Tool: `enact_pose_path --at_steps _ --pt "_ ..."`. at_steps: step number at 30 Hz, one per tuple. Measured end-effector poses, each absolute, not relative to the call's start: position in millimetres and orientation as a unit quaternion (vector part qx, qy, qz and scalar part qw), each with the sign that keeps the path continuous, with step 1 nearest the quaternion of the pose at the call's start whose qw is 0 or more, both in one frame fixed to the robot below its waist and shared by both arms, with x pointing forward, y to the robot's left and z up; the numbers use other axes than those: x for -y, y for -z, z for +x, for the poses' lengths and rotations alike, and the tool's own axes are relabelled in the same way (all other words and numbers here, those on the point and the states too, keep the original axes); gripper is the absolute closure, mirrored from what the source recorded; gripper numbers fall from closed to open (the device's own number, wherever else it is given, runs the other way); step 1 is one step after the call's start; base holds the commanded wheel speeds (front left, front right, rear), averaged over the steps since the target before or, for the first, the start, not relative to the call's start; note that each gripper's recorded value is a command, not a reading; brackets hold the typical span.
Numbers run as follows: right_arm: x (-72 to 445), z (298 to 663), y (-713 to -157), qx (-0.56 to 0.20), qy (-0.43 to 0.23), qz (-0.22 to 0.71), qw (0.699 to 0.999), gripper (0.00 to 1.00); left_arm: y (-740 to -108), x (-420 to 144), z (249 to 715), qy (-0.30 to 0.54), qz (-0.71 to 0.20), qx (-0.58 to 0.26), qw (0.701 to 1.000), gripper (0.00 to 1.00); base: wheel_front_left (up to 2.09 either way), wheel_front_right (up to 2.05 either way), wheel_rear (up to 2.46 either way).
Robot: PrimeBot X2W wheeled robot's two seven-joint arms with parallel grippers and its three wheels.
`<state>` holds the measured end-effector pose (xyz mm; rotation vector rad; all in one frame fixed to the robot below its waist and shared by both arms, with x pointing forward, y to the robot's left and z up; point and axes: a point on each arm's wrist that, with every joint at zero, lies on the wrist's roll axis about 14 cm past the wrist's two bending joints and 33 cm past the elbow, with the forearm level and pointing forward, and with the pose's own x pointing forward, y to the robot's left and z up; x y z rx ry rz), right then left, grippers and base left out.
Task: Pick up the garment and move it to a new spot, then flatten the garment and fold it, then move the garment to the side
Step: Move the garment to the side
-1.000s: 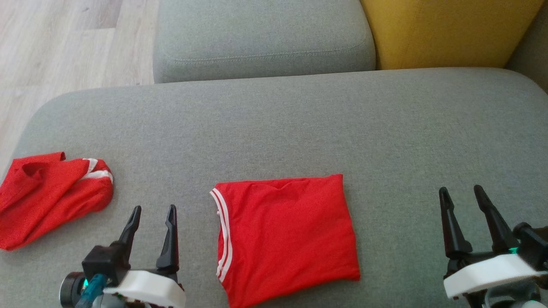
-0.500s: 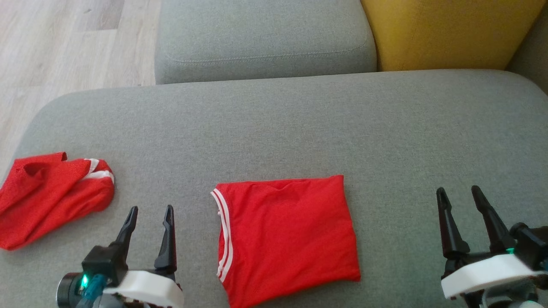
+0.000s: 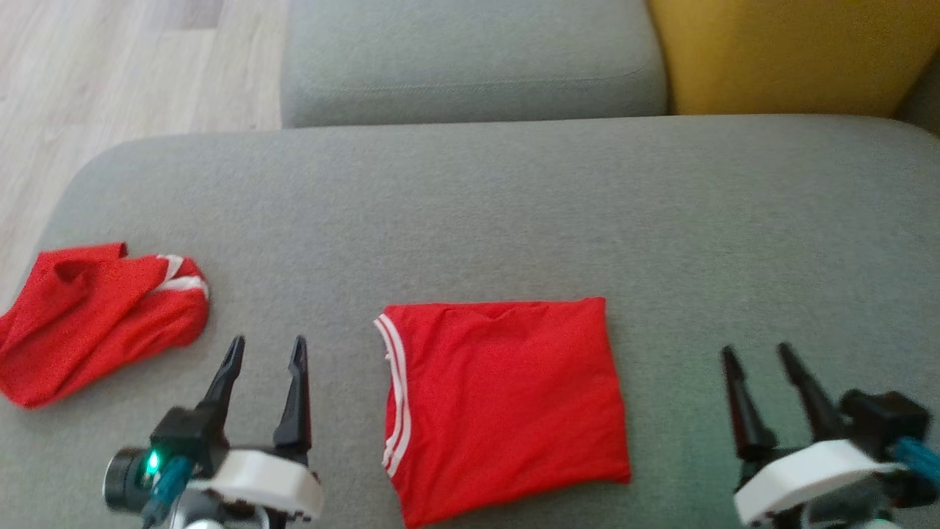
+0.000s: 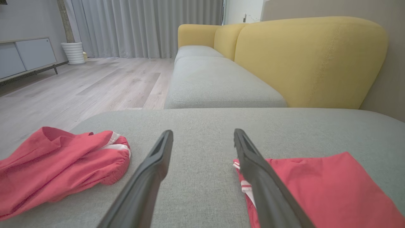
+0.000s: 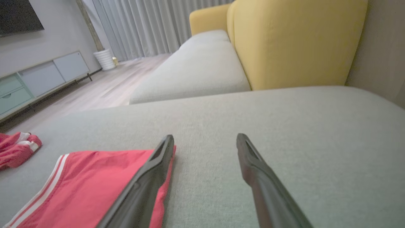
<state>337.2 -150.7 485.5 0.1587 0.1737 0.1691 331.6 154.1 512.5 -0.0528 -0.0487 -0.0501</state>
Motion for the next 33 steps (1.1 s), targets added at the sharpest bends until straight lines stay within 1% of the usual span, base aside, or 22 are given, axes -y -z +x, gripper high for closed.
enact_pose_path --at_steps 4,5,8,12,17,18,19,25,33 --pt "128 346 -453 -0.151 -0.118 0.076 0.978 0.00 -522 -157 339 0.021 -0.026 0.040 0.999 0.00 0.00 0.00 0.00" --pt "128 346 -453 -0.151 -0.118 0.076 0.978 0.00 -522 -157 339 0.021 -0.026 0.040 0.999 0.00 0.00 0.00 0.00" --pt "112 357 -433 -0.190 -0.140 0.072 0.969 0.00 -527 -162 346 0.014 -0.027 0.050 0.998 0.00 0.00 0.00 0.00" --pt "91 365 -405 -0.241 -0.168 0.066 0.954 0.00 -527 -165 354 0.008 -0.032 0.051 0.998 0.00 0.00 0.00 0.00" --pt "68 363 -370 -0.307 -0.199 0.058 0.929 0.00 -519 -169 362 -0.005 -0.033 0.041 0.999 0.00 0.00 0.00 0.00" --pt "66 361 -364 -0.320 -0.203 0.056 0.924 0.61 -517 -170 363 -0.007 -0.030 0.038 0.999 0.00 0.00 0.00 0.00" --pt "64 361 -361 -0.330 -0.205 0.055 0.920 1.00 -514 -171 363 -0.008 -0.030 0.035 0.999 0.00 0.00 0.00 0.00" --pt "60 365 -363 -0.334 -0.211 0.054 0.917 1.00 -511 -170 370 -0.008 -0.035 0.032 0.999 0.00 0.00 0.00 0.00" --pt "79 369 -379 -0.297 -0.194 0.039 0.934 1.00 -514 -147 386 0.028 -0.040 0.039 0.998 0.00 0.00 0.00 0.00"
